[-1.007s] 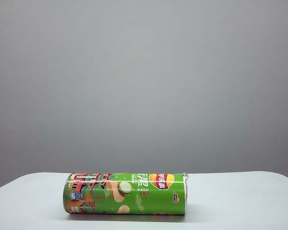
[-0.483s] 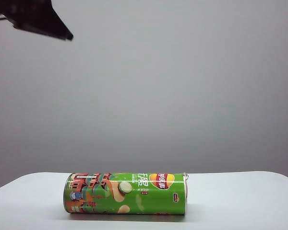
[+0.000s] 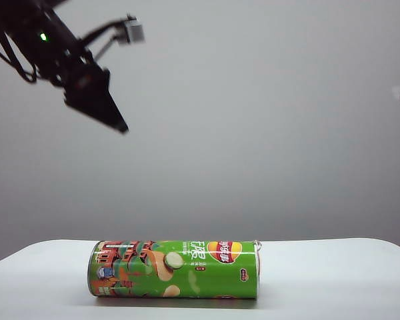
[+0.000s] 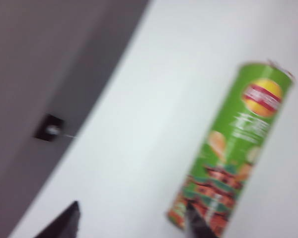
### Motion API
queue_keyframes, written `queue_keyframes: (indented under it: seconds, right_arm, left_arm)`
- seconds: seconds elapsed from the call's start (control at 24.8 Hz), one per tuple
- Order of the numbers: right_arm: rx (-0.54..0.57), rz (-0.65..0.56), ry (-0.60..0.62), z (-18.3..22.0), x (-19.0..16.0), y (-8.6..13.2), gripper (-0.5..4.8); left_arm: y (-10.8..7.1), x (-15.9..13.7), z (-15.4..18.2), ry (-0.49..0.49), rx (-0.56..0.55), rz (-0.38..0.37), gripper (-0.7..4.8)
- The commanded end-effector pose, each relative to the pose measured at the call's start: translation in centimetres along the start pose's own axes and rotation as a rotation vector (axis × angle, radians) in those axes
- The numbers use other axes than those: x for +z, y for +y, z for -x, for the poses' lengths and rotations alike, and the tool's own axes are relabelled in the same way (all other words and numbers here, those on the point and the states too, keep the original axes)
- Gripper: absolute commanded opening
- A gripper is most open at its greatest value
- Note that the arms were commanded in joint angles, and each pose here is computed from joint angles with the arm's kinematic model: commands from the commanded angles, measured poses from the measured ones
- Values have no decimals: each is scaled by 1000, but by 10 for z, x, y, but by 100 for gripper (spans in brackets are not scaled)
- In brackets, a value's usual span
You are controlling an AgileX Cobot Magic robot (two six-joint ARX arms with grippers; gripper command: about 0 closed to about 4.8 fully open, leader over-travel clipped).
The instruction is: Pick up the green tub of chips from the desk, pull out the transparent container with the chips inside partially, and then place the chips back on the desk.
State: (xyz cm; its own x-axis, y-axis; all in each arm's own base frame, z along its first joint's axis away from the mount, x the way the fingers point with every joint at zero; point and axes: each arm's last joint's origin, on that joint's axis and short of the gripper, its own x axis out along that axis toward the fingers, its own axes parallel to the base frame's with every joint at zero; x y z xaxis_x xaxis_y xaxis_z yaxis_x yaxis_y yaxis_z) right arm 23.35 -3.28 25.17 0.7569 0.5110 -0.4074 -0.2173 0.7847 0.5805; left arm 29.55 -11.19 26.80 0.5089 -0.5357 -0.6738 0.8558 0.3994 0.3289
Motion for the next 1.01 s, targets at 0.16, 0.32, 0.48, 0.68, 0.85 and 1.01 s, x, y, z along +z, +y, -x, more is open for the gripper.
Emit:
queue_keyframes:
  seconds: [0.16, 0.32, 0.48, 0.68, 0.85, 1.01]
  right_arm:
    - [47, -8, 55, -13, -2, -12, -5]
    - [96, 4, 75, -16, -3, -11, -5]
    - [151, 4, 88, -16, -4, -10, -5]
    - [150, 6, 95, -17, -5, -11, -5]
    - [132, -43, 176, -28, -15, -25, -6]
    - [118, -120, 267, -41, -28, -40, -5]
  left_arm:
    - [-26, 0, -53, 145, -102, -160, 479]
    - [-48, -2, -86, 211, -198, -218, 479]
    - [-51, -10, -112, 294, -257, -191, 479]
    - [-46, -12, -135, 333, -296, -184, 479]
    - [-46, -14, -143, 340, -315, -183, 479]
    - [-47, -16, -146, 331, -334, -174, 479]
